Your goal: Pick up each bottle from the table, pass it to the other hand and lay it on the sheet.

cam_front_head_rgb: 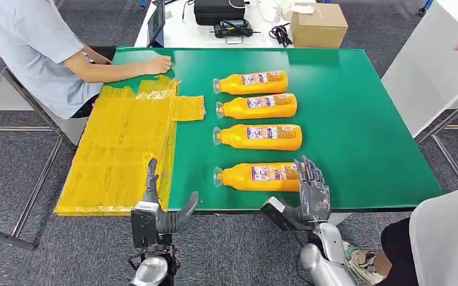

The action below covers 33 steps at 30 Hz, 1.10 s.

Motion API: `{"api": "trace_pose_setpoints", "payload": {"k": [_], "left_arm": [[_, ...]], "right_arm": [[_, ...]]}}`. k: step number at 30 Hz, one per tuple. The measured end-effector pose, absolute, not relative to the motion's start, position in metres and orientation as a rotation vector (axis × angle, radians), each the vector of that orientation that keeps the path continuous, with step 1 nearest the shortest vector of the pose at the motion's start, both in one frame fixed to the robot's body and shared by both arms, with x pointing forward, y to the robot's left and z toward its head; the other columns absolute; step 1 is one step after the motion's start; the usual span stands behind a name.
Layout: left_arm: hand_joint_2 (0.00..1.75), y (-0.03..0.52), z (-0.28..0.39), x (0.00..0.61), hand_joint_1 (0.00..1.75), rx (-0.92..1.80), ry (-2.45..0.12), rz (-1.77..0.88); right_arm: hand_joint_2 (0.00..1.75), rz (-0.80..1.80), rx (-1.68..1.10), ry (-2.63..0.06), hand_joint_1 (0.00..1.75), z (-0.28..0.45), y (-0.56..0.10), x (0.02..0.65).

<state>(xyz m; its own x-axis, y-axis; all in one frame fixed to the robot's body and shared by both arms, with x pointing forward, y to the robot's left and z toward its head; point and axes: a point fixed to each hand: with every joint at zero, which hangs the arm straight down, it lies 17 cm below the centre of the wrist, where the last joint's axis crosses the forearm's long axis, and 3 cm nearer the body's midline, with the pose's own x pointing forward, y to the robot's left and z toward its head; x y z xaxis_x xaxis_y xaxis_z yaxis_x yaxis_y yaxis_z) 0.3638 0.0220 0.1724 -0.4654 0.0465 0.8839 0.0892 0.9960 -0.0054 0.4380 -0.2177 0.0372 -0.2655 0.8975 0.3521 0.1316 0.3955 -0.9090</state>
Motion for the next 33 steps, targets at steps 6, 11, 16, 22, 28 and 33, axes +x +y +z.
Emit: {"api": "trace_pose_setpoints", "payload": {"k": [6, 11, 16, 22, 28, 33], "left_arm": [[1.75, 0.015, 0.169, 0.365, 0.0, -0.116, -2.036, -0.078], [1.75, 0.008, 0.165, 0.365, 0.0, -0.122, -2.011, -0.106], [1.75, 0.002, 0.159, 0.364, 0.0, -0.137, -1.993, -0.142], [1.75, 0.0, 0.159, 0.363, 0.0, -0.134, -1.991, -0.162], [1.75, -0.003, 0.157, 0.361, 0.0, -0.125, -1.991, -0.193], [1.75, -0.004, 0.157, 0.36, 0.0, -0.12, -1.995, -0.208]], "right_arm": [[1.75, 1.059, -0.913, -1.61, 0.0, 0.022, -0.222, 0.445], [1.75, 1.082, -0.913, -1.601, 0.0, 0.021, -0.221, 0.451], [1.75, 1.118, -0.914, -1.603, 0.0, 0.019, -0.216, 0.452], [1.75, 1.167, -0.929, -1.612, 0.0, 0.02, -0.209, 0.452], [1.75, 1.256, -0.944, -1.626, 0.0, 0.022, -0.19, 0.451], [1.75, 1.315, -0.968, -1.648, 0.0, 0.028, -0.175, 0.452]]}}
